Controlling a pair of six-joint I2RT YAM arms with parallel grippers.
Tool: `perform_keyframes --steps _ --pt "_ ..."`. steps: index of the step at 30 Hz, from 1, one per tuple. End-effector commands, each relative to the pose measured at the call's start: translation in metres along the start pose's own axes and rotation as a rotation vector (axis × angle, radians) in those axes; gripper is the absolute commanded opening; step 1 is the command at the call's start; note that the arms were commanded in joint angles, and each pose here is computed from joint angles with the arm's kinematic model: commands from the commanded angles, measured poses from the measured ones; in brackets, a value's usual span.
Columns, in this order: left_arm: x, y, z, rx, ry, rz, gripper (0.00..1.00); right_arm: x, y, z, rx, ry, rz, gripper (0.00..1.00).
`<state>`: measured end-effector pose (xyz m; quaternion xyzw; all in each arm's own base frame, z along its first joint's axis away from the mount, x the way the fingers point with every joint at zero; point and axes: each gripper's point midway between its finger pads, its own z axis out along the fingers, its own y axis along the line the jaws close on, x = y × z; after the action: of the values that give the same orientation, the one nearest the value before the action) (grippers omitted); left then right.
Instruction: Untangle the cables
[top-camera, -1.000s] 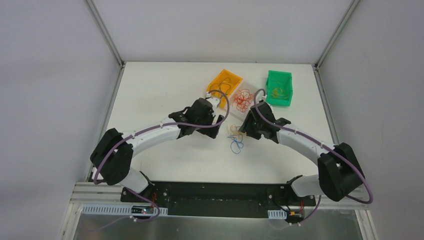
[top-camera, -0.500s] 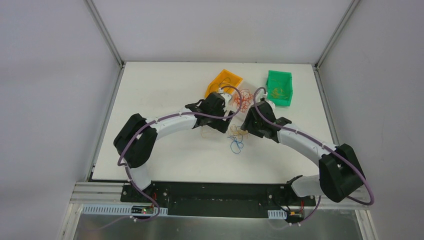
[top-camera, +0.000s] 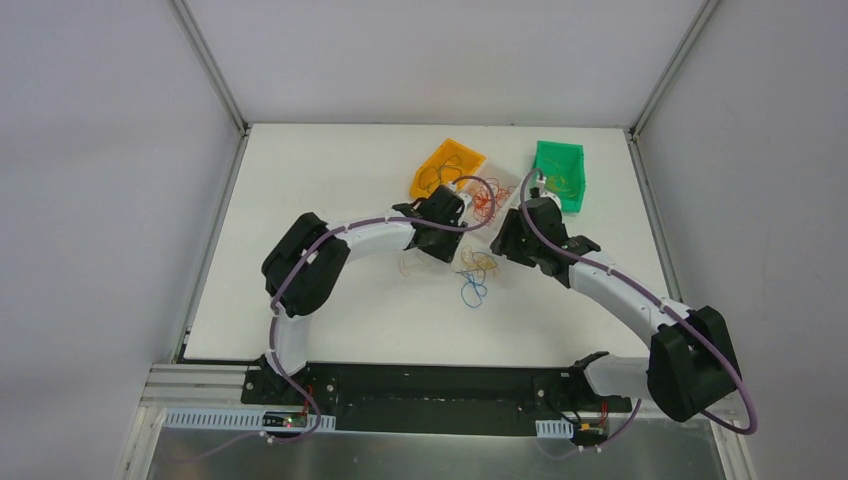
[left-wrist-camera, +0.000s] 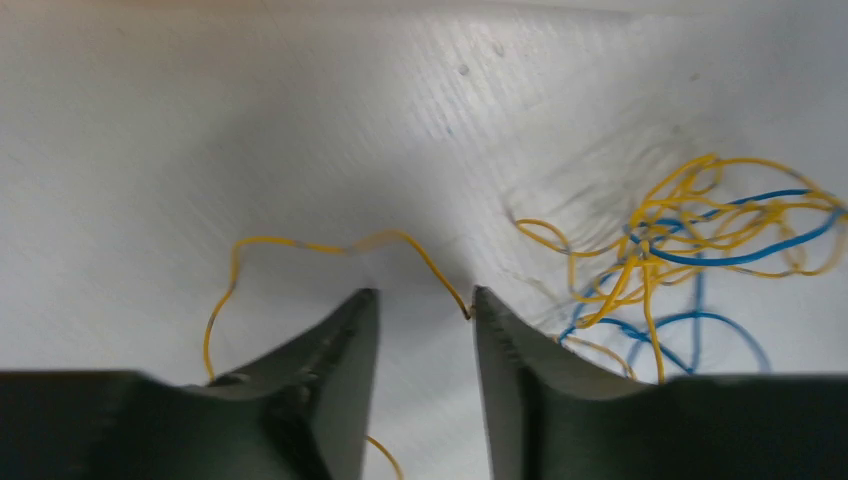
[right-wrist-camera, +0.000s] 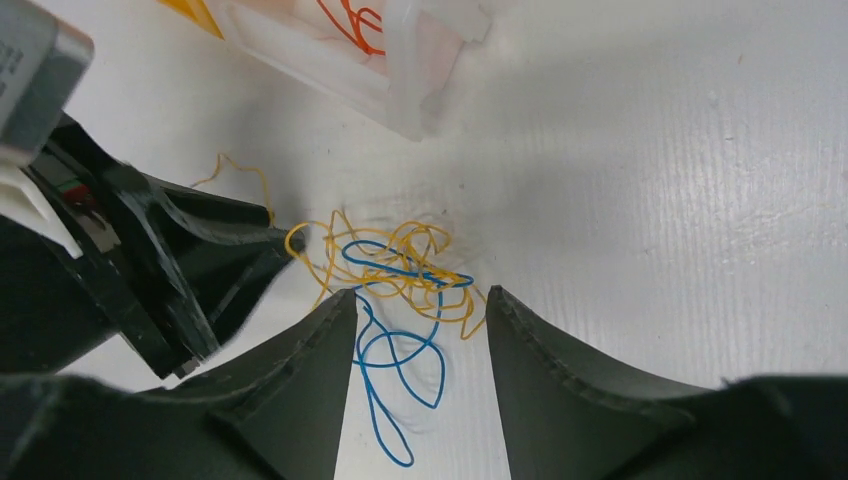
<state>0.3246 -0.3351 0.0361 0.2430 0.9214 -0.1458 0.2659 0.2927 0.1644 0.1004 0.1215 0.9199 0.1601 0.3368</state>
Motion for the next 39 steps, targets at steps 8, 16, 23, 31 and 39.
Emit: perform_keyframes --steps 8,16,23,31,39 --pt "-0.013 0.011 -0.031 -0.043 -0.062 0.005 0.00 -0.004 0.042 0.005 -0.309 -0.087 -0.135 0.51" --pt "-0.011 0.015 -0.051 -0.044 -0.092 0.030 0.00 -0.004 0.051 0.023 -0.270 -0.151 -0.285 0.50" --pt "-0.013 0.018 -0.056 -0.059 -0.107 0.041 0.00 -0.002 0.047 0.039 -0.201 -0.110 -0.339 0.42" --pt "-0.015 0.024 -0.060 -0.090 -0.123 0.062 0.00 0.023 0.052 0.045 -0.235 -0.037 -0.346 0.38" --pt "-0.016 0.024 -0.062 -0.085 -0.126 0.062 0.00 0.025 0.038 0.047 -0.157 -0.045 -0.307 0.06"
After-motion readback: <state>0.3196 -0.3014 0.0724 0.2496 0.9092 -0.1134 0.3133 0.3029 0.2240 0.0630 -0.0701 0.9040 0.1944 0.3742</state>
